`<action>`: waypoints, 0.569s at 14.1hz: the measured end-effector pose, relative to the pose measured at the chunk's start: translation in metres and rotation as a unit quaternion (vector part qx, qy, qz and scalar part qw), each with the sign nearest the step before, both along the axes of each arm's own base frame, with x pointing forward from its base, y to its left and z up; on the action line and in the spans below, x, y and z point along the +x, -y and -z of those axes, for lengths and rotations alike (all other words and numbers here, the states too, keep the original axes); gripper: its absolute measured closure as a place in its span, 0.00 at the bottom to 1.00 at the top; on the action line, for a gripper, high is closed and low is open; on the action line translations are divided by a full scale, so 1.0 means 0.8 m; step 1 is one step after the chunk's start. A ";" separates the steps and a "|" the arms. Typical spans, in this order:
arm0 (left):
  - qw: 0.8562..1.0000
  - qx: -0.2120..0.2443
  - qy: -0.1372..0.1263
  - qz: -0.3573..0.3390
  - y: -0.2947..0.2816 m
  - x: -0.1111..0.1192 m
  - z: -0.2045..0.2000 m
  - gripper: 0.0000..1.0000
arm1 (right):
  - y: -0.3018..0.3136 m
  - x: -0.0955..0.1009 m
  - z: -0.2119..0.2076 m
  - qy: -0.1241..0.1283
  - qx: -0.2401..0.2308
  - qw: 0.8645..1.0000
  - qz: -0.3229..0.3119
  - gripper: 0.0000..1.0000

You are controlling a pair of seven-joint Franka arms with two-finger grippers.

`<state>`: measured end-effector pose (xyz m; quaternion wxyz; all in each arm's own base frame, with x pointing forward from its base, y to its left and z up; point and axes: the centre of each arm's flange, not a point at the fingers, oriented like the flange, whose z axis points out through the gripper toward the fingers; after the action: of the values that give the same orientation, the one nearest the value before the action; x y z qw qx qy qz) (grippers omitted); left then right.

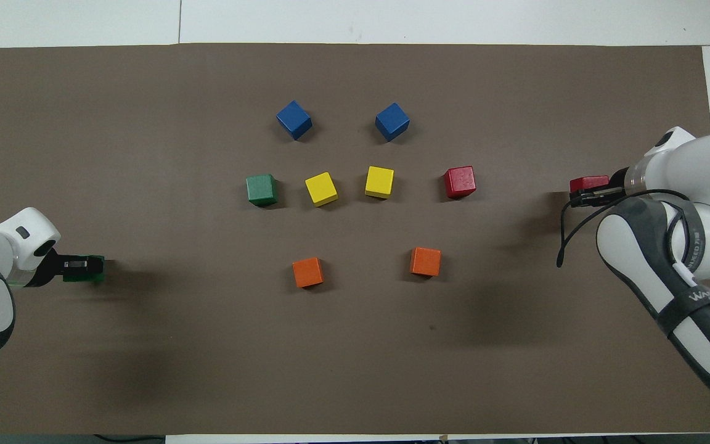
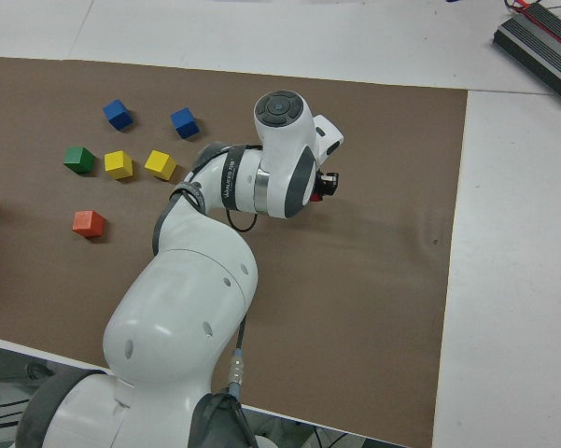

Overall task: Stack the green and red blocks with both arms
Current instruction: 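Lower and release both cubes on the table, then open both grippers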

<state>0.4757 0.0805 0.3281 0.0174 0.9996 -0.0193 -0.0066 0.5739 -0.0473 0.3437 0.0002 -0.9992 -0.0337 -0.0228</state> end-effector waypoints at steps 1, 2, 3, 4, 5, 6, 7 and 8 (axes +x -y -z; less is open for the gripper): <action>1.000 0.000 -0.003 -0.007 0.000 -0.001 0.004 0.45 | -0.001 0.001 0.005 0.000 0.001 1.000 -0.001 0.44; 1.000 0.000 -0.005 -0.014 0.000 -0.002 0.008 0.45 | -0.004 0.002 0.010 -0.003 0.002 1.000 -0.003 0.44; 1.000 0.000 -0.003 -0.019 0.000 -0.001 0.012 0.45 | -0.006 0.002 0.015 -0.006 0.002 1.000 -0.004 0.44; 1.000 0.001 -0.003 -0.021 0.000 -0.001 0.016 0.45 | -0.009 0.003 0.019 -0.007 0.003 1.000 -0.006 0.44; 1.000 0.001 -0.003 -0.021 0.000 -0.001 0.018 0.45 | -0.012 0.003 0.024 -0.008 0.003 1.000 -0.008 0.44; 1.000 0.001 -0.003 -0.021 0.000 0.000 0.020 0.45 | -0.015 0.003 0.029 -0.012 0.004 1.000 -0.010 0.44; 1.000 0.001 -0.003 -0.020 0.001 0.000 0.020 0.45 | -0.017 0.003 0.035 -0.016 0.005 1.000 -0.012 0.44; 1.000 0.001 -0.003 -0.020 0.002 0.000 0.020 0.45 | -0.018 0.003 0.040 -0.019 0.005 1.000 -0.013 0.44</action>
<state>0.4758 0.0793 0.3119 0.0165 0.9998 0.0004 -0.0089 0.5764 -0.0327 0.3115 0.0066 -0.9989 -0.0462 -0.0036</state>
